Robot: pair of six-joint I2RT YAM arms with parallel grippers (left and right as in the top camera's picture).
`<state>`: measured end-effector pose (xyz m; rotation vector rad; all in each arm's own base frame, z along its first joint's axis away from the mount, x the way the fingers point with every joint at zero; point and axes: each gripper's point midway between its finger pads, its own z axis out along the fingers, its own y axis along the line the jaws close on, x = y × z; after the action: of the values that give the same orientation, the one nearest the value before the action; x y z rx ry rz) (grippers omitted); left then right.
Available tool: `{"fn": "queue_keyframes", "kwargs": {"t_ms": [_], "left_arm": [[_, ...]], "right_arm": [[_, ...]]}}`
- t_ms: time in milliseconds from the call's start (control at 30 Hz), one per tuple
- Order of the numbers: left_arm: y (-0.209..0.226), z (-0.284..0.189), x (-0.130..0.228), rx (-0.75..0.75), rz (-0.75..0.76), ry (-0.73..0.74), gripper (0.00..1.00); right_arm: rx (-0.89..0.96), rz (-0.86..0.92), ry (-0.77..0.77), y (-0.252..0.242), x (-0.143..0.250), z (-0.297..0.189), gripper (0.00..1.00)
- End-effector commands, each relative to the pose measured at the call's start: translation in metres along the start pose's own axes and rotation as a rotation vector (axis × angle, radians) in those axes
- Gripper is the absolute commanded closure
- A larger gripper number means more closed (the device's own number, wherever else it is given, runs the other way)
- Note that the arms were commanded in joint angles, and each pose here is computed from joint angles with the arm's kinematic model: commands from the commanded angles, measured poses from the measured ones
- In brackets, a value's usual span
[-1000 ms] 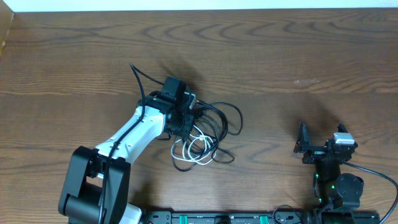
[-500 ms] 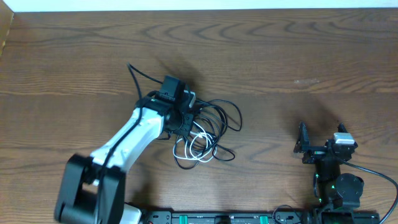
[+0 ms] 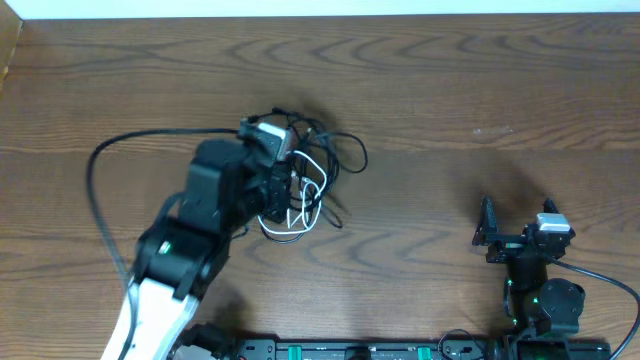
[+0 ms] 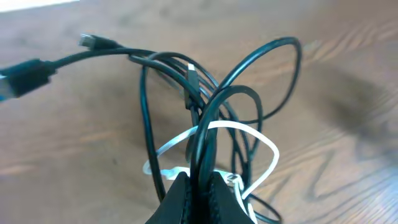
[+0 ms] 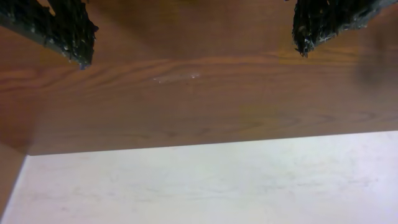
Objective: Untangle cables
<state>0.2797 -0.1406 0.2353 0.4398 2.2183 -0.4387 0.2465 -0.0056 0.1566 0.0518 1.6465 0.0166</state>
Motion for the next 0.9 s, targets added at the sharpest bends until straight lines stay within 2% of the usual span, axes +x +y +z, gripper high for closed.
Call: {"fn": "queue_keyframes", "kwargs": {"t_ms": [0, 167, 567, 633, 767, 867], "left_arm": [[-0.01, -0.032, -0.023, 0.022, 0.023, -0.126, 0.92], [-0.014, -0.048, -0.029, 0.032, 0.02, -0.175, 0.92], [-0.046, -0.042, -0.022, 0.23, 0.032, -0.126, 0.92], [-0.057, -0.044, -0.02, 0.295, 0.069, -0.122, 0.92], [-0.083, -0.051, -0.016, 0.452, 0.182, -0.127, 0.92], [-0.086, -0.051, -0.014, 0.476, 0.219, -0.129, 0.92]], "right_arm": [[-0.001, 0.005, -0.001, 0.001, 0.0, 0.0, 0.01], [0.0, 0.005, -0.001, 0.001, 0.0, 0.0, 0.01], [-0.016, 0.005, -0.007, 0.003, -0.001, 0.0, 0.01], [-0.018, 0.013, -0.011, 0.004, -0.002, 0.0, 0.01], [-0.13, 0.176, -0.011, 0.023, -0.005, -0.002, 0.01], [-0.24, 0.264, -0.025, 0.041, -0.014, -0.005, 0.01]]}}
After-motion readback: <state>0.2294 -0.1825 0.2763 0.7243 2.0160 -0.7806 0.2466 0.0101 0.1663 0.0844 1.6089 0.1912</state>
